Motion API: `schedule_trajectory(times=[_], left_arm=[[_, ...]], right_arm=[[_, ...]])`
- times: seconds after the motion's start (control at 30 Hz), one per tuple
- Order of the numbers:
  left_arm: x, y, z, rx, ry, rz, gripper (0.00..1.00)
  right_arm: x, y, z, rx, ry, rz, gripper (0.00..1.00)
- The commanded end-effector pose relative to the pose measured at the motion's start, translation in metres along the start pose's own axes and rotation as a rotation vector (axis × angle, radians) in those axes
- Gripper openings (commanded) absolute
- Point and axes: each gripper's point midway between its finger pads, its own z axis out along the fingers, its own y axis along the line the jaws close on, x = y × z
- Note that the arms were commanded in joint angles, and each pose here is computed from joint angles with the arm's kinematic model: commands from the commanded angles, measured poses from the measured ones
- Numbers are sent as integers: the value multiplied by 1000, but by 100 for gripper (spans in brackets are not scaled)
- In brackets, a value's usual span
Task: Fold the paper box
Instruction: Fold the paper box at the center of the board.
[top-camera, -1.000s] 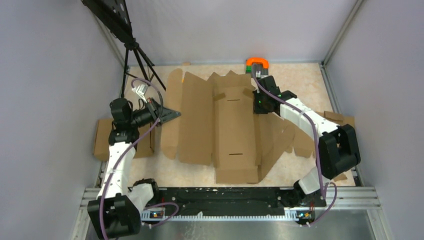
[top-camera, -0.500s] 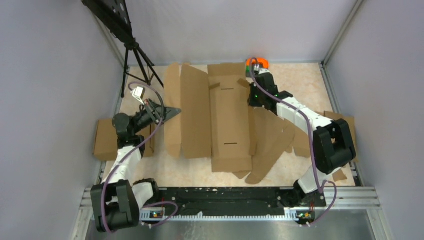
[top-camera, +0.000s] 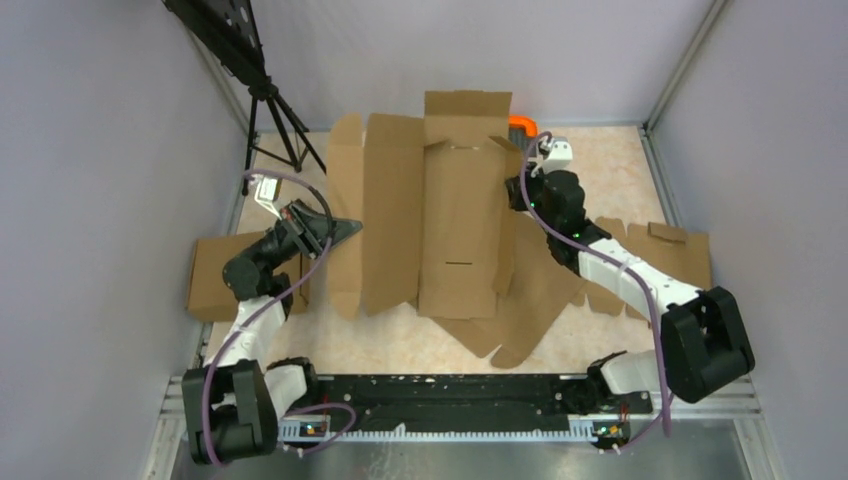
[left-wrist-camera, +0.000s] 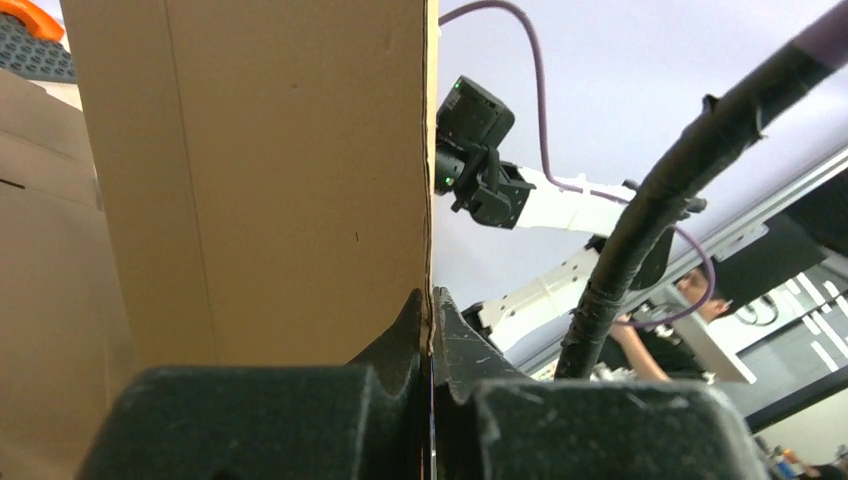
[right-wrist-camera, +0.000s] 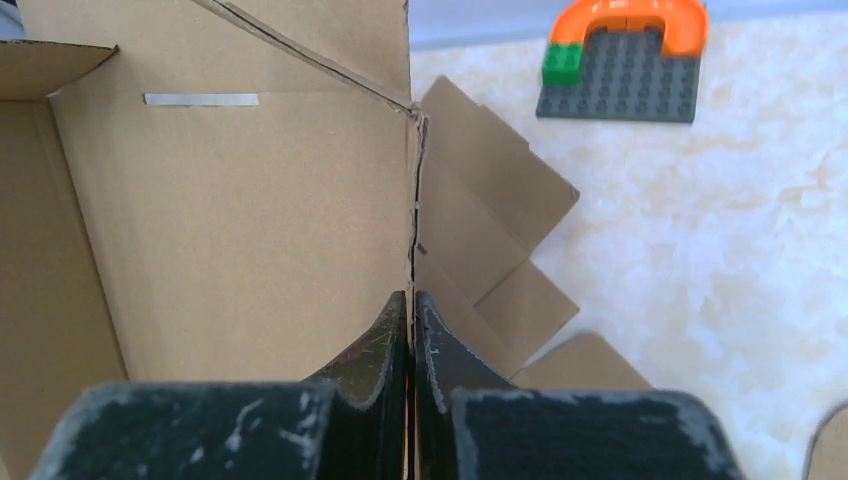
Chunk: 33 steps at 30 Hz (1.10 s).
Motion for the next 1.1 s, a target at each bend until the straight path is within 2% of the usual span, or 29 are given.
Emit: schedule_trajectory(times=[0.0,0.23,0.47,0.77,0.9,1.07], left_arm=[[20,-6,-4,33,5,223,0],[33,-15,-10,79,-31,351,0],[49,-16,-7,126,15,409,0],[59,20,-11,-9,44,331,0],[68,58,-20,-189,100,277,0],[70,68,-26,-295,102,302,2]], right_arm=[[-52,19,-9,-91,-239,-37,0],[-62,24,-25,-114,-374,-115,0],[-83,34,-57,-191,-583,-171,0],[-53,24,-59,-176,-579,-247,0],[-34,19,-58,-173,-541,-267,0],[-22,16,-61,-181,-544,-283,0]])
